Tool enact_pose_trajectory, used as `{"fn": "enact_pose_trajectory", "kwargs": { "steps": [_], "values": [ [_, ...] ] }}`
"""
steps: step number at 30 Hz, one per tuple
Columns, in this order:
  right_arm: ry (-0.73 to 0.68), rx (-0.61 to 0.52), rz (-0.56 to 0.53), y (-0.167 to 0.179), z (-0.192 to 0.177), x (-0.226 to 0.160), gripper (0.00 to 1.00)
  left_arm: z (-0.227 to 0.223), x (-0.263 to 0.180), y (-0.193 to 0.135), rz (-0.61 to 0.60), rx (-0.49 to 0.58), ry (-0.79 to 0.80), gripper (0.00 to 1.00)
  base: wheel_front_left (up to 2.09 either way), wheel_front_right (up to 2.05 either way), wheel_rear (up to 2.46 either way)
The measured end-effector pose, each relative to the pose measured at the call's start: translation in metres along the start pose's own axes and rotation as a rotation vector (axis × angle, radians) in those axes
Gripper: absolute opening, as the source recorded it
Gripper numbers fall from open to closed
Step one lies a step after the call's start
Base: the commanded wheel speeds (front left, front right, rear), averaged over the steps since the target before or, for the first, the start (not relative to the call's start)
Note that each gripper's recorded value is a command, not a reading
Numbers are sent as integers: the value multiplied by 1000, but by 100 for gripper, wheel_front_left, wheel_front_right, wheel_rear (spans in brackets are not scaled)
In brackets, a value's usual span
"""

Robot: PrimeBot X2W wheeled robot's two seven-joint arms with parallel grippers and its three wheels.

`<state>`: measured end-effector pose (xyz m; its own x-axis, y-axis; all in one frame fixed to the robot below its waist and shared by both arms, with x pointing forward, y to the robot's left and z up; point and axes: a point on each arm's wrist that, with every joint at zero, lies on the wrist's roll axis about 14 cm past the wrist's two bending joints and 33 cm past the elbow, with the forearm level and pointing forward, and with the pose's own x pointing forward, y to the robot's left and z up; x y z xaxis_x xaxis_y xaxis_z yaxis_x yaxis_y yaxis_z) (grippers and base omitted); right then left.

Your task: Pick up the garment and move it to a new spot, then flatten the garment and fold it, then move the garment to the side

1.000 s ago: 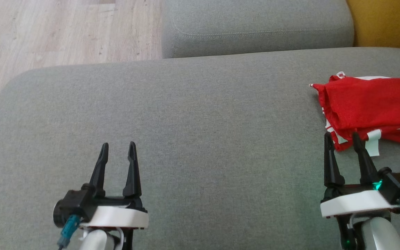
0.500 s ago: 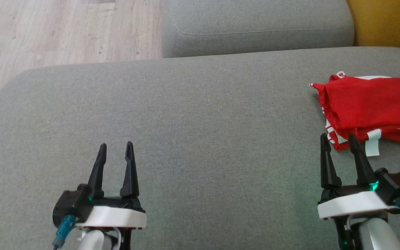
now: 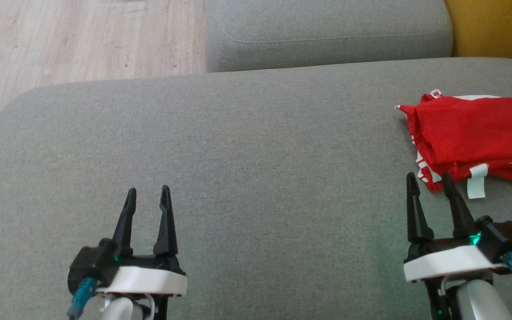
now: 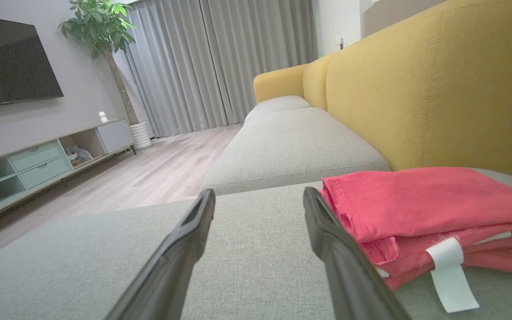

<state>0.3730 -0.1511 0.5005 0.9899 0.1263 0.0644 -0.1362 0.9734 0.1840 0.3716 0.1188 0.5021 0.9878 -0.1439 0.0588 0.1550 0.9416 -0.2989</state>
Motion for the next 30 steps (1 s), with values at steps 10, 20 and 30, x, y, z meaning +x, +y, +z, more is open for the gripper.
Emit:
{"fn": "enact_pose_trajectory", "kwargs": {
  "steps": [10, 20, 30],
  "values": [
    [139, 45, -44, -9, -43, -23, 0, -45, -24, 14, 60, -41, 144, 0, 0, 0, 0],
    [138, 156, -81, -14, -43, -23, 0, -44, -24, 21, 94, -138, 154, 0, 0, 0, 0],
    [137, 266, -118, -19, -42, -23, 0, -45, -24, 28, 128, -237, 163, 0, 0, 0, 0]
  ]
}}
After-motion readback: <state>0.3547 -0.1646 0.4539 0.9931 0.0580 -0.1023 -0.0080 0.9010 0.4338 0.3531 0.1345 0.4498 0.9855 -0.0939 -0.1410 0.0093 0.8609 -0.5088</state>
